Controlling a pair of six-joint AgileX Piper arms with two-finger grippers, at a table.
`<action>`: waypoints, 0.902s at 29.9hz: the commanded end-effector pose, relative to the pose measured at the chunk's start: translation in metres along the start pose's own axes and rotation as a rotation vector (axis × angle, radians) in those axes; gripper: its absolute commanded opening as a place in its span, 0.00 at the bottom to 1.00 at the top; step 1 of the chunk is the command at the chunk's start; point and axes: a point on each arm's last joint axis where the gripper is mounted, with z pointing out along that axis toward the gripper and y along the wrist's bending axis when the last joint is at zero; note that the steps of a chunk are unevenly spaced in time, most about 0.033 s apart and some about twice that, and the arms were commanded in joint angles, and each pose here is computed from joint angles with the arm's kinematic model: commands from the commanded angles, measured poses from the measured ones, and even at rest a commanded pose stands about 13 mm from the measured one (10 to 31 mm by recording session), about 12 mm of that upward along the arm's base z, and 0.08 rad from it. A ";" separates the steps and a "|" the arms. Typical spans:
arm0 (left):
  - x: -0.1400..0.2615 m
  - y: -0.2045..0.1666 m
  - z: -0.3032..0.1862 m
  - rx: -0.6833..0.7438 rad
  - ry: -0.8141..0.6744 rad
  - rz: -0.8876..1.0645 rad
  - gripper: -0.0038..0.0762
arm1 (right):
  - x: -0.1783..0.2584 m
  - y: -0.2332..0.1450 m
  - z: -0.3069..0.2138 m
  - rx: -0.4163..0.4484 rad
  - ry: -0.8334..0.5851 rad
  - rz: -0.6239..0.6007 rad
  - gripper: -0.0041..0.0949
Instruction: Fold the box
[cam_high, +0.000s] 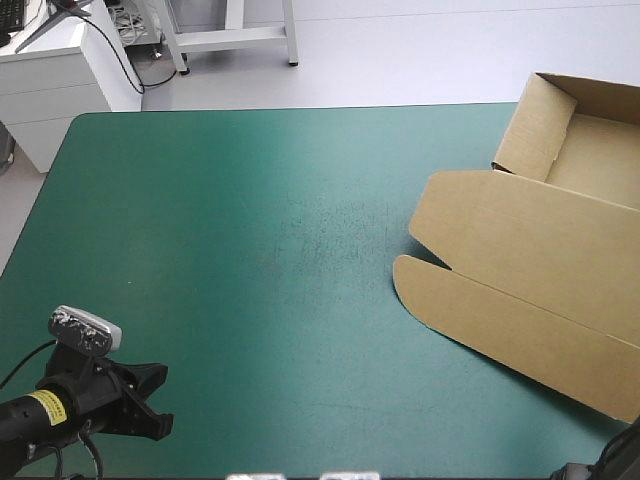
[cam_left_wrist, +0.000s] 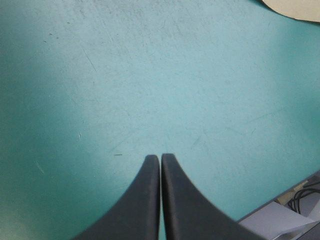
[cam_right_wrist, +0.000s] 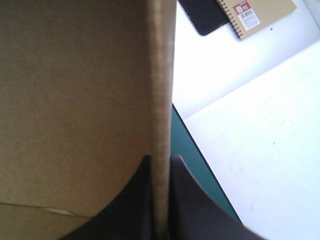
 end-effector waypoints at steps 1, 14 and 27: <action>-0.011 -0.003 -0.004 0.023 -0.078 -0.016 0.04 | -0.008 -0.013 -0.014 -0.034 -0.085 0.027 0.05; -0.011 -0.003 -0.004 0.023 -0.078 -0.016 0.04 | -0.003 -0.024 0.004 -0.047 -0.009 0.040 0.88; -0.009 -0.004 -0.004 0.037 -0.063 -0.021 0.04 | 0.012 0.016 -0.089 -0.350 -0.161 -0.008 0.84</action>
